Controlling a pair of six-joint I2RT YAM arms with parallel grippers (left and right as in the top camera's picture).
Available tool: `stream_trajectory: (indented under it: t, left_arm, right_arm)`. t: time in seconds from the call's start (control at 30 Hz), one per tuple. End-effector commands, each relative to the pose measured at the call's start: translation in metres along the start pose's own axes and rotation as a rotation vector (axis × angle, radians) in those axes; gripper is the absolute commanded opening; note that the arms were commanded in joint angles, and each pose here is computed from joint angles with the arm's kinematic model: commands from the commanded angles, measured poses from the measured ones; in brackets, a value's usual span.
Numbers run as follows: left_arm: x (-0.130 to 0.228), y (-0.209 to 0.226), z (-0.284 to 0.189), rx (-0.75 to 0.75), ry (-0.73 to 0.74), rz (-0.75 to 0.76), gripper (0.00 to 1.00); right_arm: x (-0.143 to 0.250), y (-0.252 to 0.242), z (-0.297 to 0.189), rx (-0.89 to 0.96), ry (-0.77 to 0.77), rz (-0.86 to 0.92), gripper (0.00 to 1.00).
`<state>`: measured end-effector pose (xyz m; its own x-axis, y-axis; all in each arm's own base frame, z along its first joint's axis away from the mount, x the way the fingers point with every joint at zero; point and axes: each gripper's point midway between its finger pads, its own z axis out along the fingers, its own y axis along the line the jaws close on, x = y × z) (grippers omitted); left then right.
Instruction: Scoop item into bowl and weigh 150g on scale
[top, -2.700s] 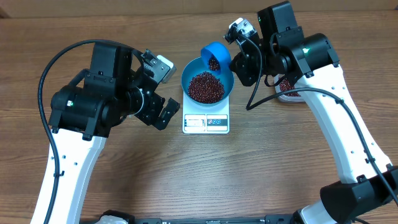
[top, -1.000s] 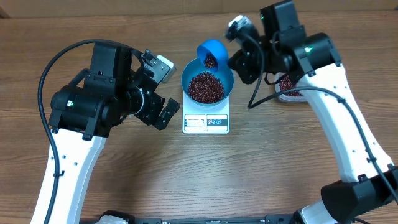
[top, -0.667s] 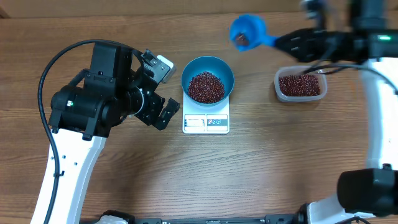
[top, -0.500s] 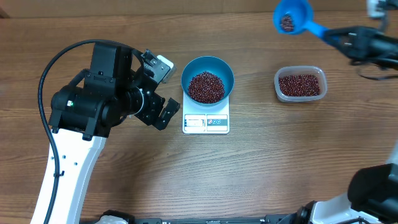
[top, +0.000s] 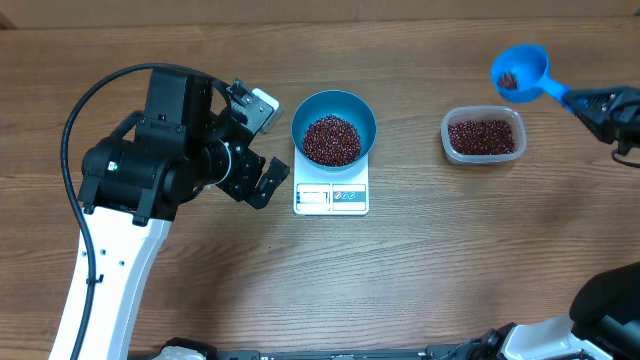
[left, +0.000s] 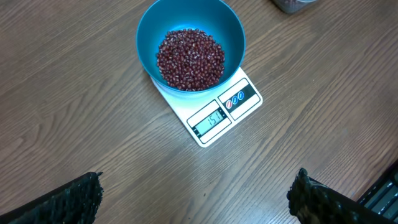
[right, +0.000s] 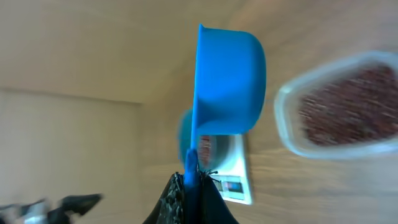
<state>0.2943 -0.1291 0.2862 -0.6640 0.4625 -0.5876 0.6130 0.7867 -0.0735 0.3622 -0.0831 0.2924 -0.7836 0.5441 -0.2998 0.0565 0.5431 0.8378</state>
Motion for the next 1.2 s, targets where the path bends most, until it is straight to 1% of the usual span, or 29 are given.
stream_trajectory:
  t: [0.0, 0.2, 0.27, 0.3, 0.37, 0.5, 0.7, 0.77, 0.9, 1.17]
  left_arm:
    - [-0.006, -0.003, -0.005, 0.01, -0.024, 0.023, 0.99]
    - [-0.006, -0.003, -0.005, 0.01, -0.024, 0.023, 1.0]
    - [-0.006, -0.003, -0.005, 0.01, -0.024, 0.023, 1.0]
    - [-0.006, -0.003, -0.005, 0.01, -0.024, 0.023, 0.99]
    - [-0.006, -0.003, -0.005, 0.01, -0.024, 0.023, 1.0]
    - [-0.006, -0.003, -0.005, 0.01, -0.024, 0.023, 1.0]
    - [-0.006, -0.003, -0.005, 0.01, -0.024, 0.023, 1.0]
    - [-0.006, -0.003, -0.005, 0.01, -0.024, 0.023, 0.99]
    - [-0.006, -0.003, -0.005, 0.01, -0.024, 0.023, 1.0]
    - [-0.006, -0.003, -0.005, 0.01, -0.024, 0.023, 1.0]
  right_arm:
    - [0.007, -0.036, 0.002, 0.243, 0.038, 0.0, 0.04]
    - [0.024, -0.045, 0.03, 0.436, 0.144, -0.087, 0.04]
    - [0.027, -0.05, 0.039, 0.542, 0.165, -0.114, 0.04]
    - [0.029, -0.055, 0.046, 0.653, 0.18, -0.152, 0.04]
    - [0.032, -0.055, 0.052, 0.728, 0.194, -0.19, 0.04]
    - [0.031, -0.061, 0.051, 0.945, 0.162, -0.235, 0.04]
    - [0.022, -0.054, 0.053, 1.145, 0.082, -0.343, 0.04]
    - [0.02, -0.047, 0.057, 1.181, 0.064, -0.391, 0.04]
    - [0.024, -0.033, 0.071, 1.195, 0.059, -0.475, 0.04]
    - [0.038, -0.027, 0.078, 1.194, 0.107, -0.513, 0.04]
